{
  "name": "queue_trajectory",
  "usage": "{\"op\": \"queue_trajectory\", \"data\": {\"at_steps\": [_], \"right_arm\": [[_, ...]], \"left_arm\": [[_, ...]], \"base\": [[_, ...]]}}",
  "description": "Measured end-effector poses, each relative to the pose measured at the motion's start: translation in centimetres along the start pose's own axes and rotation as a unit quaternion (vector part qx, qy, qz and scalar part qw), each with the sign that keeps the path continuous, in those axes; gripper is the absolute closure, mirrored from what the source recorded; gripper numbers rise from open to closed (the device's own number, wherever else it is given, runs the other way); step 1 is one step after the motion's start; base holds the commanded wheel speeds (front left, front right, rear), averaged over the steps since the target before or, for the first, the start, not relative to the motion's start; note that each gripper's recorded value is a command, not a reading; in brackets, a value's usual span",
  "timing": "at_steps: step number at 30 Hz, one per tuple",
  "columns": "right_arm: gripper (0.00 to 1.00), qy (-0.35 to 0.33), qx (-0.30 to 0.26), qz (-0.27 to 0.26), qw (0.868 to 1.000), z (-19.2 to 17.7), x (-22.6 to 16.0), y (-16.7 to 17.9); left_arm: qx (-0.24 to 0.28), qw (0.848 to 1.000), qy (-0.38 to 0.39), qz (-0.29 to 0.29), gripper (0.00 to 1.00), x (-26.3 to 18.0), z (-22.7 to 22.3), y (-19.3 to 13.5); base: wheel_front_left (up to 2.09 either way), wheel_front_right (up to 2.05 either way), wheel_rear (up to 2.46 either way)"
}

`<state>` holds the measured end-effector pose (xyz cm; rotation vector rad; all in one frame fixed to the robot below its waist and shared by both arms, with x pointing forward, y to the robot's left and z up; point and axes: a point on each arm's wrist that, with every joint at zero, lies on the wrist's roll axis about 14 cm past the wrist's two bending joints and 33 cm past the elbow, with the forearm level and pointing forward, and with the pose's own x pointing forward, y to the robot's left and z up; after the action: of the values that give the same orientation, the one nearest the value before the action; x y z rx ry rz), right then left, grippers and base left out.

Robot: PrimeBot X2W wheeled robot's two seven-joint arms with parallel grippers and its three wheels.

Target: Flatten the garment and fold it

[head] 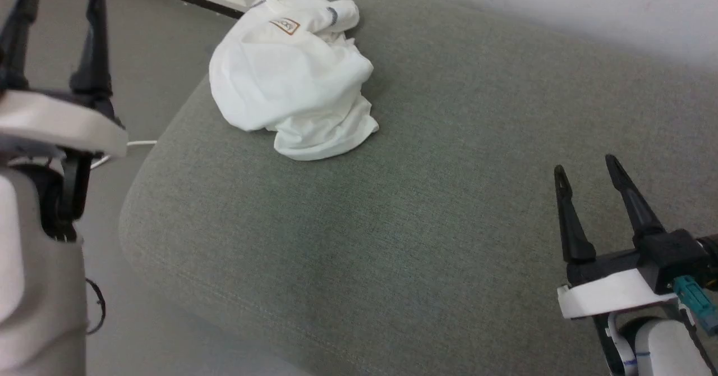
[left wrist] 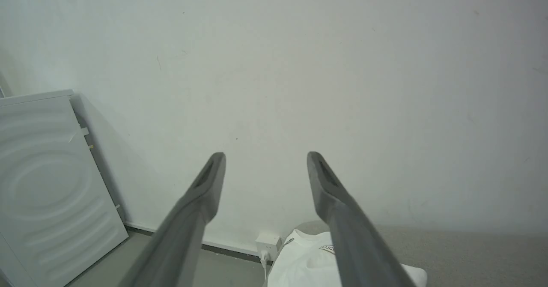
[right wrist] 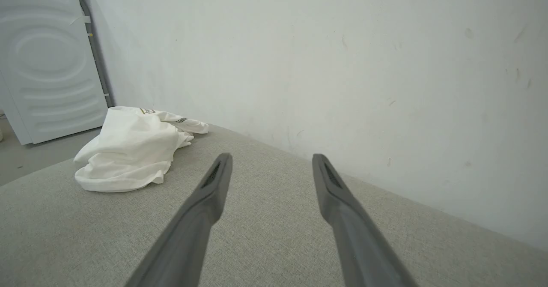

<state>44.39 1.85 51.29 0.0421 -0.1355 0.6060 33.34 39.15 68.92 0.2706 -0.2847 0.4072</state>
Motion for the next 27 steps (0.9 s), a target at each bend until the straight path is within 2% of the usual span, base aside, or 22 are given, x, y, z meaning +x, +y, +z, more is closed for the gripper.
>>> {"op": "queue_trajectory", "data": {"at_steps": [4, 8, 16, 21, 27], "right_arm": [[0.0, -0.002, -0.006, 0.009, 1.0, -0.1, 1.5, 0.1], [0.0, -0.002, -0.012, 0.015, 1.0, -0.4, 2.6, 0.1], [0.0, 0.005, -0.016, 0.012, 1.0, -1.5, 3.4, -0.8], [0.0, 0.027, -0.023, -0.006, 0.999, -3.2, 3.3, -2.4], [0.0, 0.052, -0.026, -0.029, 0.998, -5.4, 2.8, -4.3]], "left_arm": [[-0.005, 0.999, 0.035, -0.013, 0.0, 4.5, -1.1, -0.3], [-0.012, 0.996, 0.089, -0.03, 0.0, 7.9, -4.0, -1.2], [-0.059, 0.975, 0.202, -0.075, 0.0, 10.9, -12.0, -5.2], [-0.076, 0.943, 0.312, -0.089, 0.0, 10.1, -19.1, -7.9], [-0.098, 0.888, 0.435, -0.112, 0.0, 7.8, -26.0, -11.6]], "base": [[0.0, 0.0, 0.0], [0.0, 0.0, 0.0], [0.0, 0.0, 0.0], [0.0, 0.0, 0.0], [0.0, 0.0, 0.0]]}}
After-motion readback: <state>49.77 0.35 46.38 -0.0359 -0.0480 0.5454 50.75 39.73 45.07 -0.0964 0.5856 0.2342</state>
